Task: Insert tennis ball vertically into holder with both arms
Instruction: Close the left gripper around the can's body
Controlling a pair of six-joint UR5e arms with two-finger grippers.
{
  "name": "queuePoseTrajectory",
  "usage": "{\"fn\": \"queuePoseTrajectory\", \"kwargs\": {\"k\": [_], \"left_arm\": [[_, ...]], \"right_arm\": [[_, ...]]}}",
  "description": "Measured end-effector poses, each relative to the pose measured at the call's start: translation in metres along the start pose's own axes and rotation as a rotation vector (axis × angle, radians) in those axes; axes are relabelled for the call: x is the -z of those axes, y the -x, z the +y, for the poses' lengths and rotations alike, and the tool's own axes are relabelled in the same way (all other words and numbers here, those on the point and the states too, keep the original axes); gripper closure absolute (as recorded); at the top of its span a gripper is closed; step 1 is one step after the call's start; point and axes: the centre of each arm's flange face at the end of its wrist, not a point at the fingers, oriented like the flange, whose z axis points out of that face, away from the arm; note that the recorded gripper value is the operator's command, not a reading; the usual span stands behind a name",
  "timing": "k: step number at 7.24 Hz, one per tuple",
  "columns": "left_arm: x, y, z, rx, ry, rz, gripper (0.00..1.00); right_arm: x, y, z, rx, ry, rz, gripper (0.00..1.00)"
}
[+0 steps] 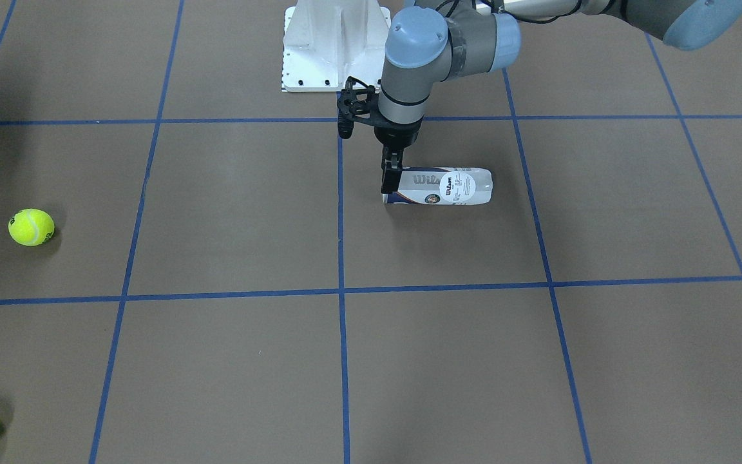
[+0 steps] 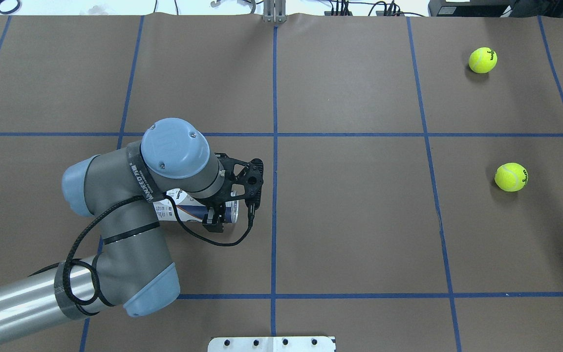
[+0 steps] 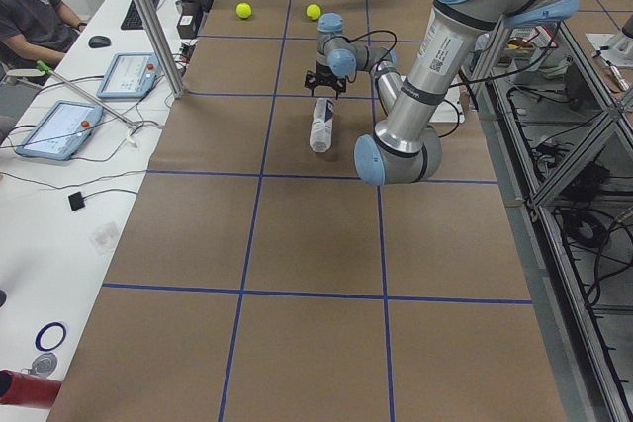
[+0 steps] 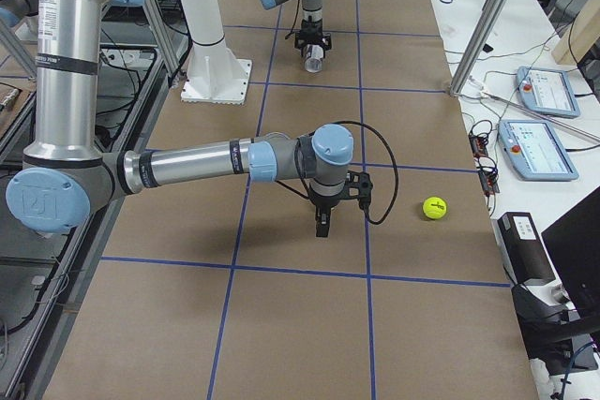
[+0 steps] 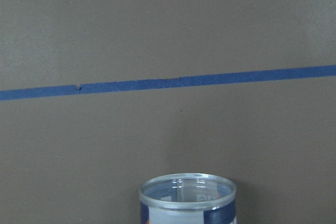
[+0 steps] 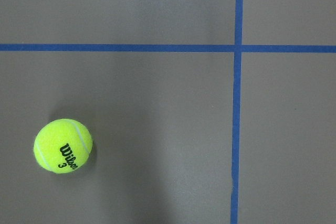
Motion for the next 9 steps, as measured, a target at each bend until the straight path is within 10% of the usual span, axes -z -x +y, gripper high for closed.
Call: {"fn": "queuePoseTrajectory", "kwargs": {"k": [9], "left_arm": [[-0.015,0.006,-0.004,0.006,0.044,-0.015,0.00]], "right_arm": [[0.004,0.001,0.003,0.006,-0.010,0.002,0.01]]}}
